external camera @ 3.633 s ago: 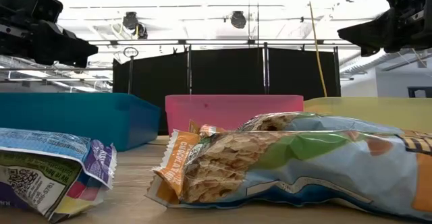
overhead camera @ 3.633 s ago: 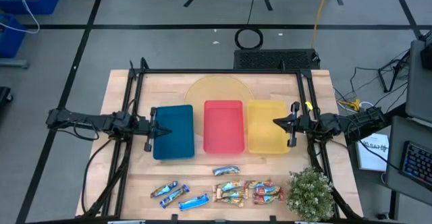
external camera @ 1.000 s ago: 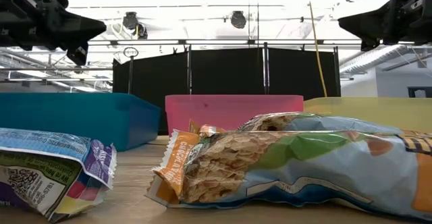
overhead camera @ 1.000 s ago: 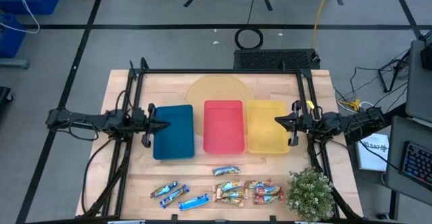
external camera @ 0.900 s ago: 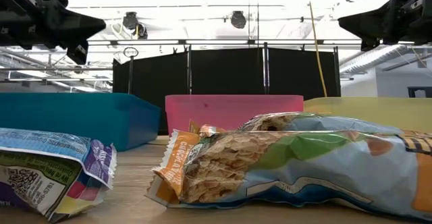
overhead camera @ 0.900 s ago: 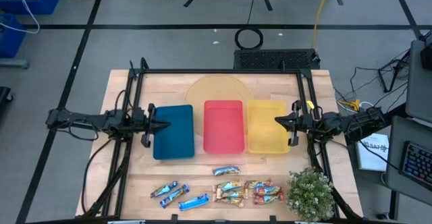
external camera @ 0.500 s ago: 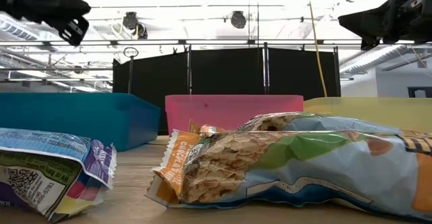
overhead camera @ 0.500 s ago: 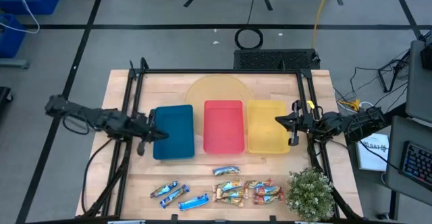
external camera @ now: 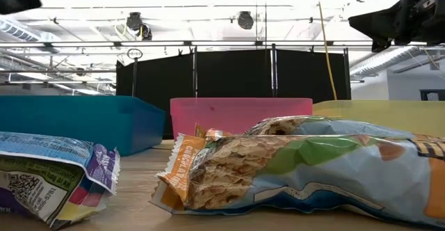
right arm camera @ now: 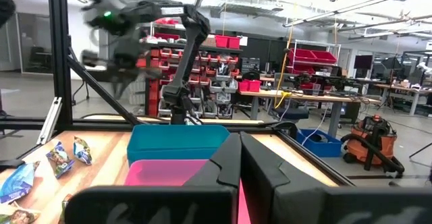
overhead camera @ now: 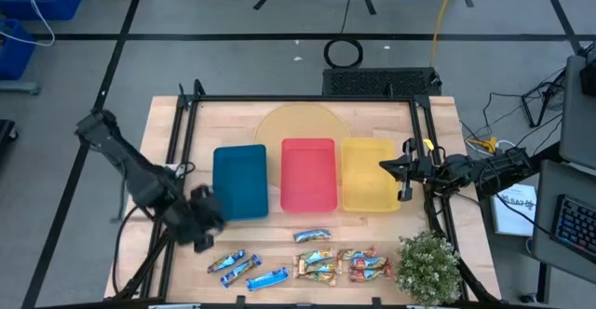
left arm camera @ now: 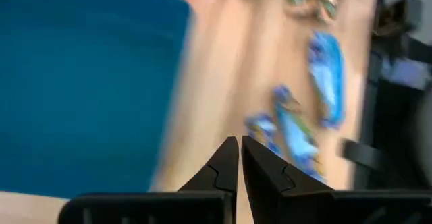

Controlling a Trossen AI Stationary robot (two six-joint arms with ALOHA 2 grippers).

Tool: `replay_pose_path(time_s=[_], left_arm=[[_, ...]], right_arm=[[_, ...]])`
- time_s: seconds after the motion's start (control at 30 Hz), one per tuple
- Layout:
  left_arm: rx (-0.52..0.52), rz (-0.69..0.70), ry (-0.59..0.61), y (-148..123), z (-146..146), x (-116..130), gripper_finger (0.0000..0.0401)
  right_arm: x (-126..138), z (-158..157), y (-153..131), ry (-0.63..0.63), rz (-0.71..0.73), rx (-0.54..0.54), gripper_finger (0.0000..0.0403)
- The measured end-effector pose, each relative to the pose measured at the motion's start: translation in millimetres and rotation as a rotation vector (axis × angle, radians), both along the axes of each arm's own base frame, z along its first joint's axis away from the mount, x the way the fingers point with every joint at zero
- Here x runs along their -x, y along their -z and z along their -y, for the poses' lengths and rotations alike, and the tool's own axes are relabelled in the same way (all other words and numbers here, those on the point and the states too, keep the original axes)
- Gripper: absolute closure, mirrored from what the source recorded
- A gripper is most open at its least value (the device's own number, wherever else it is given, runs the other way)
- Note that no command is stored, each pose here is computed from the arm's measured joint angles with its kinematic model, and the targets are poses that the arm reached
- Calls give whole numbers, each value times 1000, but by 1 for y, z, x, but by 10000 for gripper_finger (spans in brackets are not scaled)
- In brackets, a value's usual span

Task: Pick and place Granola Bars by type
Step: Put the top left blue granola bar into the blue bin

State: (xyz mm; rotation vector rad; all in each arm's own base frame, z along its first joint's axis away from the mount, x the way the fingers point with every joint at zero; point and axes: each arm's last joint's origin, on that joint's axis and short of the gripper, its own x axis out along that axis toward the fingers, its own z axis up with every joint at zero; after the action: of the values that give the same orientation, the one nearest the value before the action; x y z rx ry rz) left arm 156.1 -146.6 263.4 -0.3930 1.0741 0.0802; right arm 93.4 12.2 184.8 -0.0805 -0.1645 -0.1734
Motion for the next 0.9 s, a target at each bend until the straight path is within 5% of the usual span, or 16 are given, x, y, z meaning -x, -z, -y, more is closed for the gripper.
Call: replay_pose_path(time_s=[0.3,0.67,0.9], left_arm=[[50,-279,55,56,56,-6,354],[64,-318,36,82,69,-19,158],[-4,-370,36,104,74,-22,104]], right_arm=[[0,0,0,-8,7,-40,403],[0,0,0,-5,5,-22,403],[0,0,0,-4,4,-18,403]])
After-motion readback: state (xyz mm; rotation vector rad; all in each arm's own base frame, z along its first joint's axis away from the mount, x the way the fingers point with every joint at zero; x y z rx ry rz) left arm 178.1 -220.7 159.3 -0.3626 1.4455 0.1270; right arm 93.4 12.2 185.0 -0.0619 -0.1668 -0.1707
